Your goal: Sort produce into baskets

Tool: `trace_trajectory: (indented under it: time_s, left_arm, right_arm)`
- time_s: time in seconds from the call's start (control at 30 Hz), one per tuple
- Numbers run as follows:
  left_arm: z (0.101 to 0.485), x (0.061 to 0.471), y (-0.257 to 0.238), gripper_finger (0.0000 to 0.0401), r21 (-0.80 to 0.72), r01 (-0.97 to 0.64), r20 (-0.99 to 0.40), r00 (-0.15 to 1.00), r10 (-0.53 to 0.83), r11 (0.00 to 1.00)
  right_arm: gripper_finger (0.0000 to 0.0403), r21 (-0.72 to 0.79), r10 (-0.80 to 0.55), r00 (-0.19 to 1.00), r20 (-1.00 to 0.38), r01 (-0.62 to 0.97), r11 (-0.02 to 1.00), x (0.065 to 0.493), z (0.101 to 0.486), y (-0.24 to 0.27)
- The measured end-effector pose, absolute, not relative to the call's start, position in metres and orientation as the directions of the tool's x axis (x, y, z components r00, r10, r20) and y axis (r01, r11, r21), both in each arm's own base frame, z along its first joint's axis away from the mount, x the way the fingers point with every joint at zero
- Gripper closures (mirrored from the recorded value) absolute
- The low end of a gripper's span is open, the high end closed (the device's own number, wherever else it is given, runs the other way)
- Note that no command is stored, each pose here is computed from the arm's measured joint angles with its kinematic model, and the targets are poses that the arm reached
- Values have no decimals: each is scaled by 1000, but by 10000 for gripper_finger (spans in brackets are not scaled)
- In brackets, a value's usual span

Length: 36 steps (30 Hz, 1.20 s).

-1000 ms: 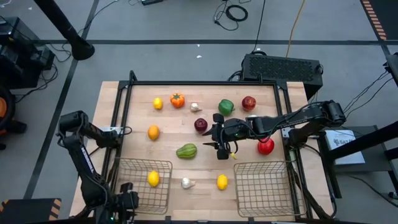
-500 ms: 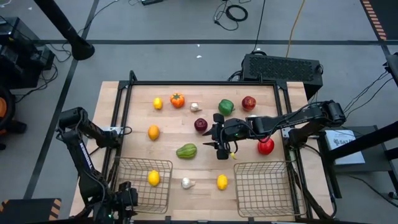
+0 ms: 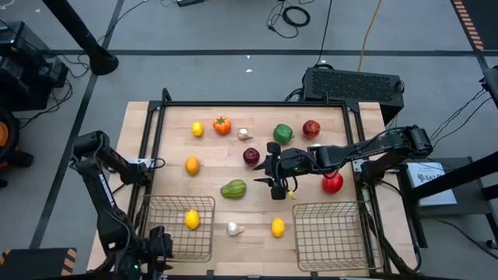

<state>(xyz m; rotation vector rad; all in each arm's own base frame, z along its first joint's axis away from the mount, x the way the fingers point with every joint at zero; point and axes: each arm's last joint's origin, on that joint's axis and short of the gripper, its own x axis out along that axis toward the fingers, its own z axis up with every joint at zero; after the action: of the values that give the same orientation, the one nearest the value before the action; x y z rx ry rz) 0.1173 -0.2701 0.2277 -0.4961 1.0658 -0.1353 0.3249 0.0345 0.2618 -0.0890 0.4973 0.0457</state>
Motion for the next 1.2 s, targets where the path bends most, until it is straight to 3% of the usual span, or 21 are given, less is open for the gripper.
trace_trajectory:
  time_s: [0.37, 0.47, 0.57, 0.73, 0.9, 1.03, 1.2]
  left_arm:
    - [270, 114, -260, 227, -524, -8, -730, 520, -444, 852]
    - [279, 116, -250, 227, -521, -1, -714, 549, -435, 854]
    - [289, 126, -234, 227, -462, 2, -668, 657, -349, 887]
    - [302, 150, -206, 227, -241, 66, -599, 775, -202, 968]
    - [314, 170, -176, 227, 132, -79, -435, 891, 130, 988]
    - [317, 183, -158, 227, 364, -223, -327, 878, 348, 904]
    - [318, 197, -139, 227, 354, -349, -302, 835, 460, 867]
  right_arm:
    - [241, -81, 19, 878, -478, -66, 995, 325, 262, 34]
    - [241, -116, -38, 873, -486, -21, 993, 323, 262, 33]
    - [241, -177, -136, 854, -501, 53, 983, 315, 266, 29]
    - [241, -233, -268, 800, -537, 164, 959, 291, 281, 23]
    - [241, -257, -360, 761, -540, 258, 931, 265, 296, 17]
    - [241, -297, -453, 711, -538, 344, 891, 257, 298, 12]
    - [241, -262, -431, 727, -534, 343, 902, 265, 294, 11]
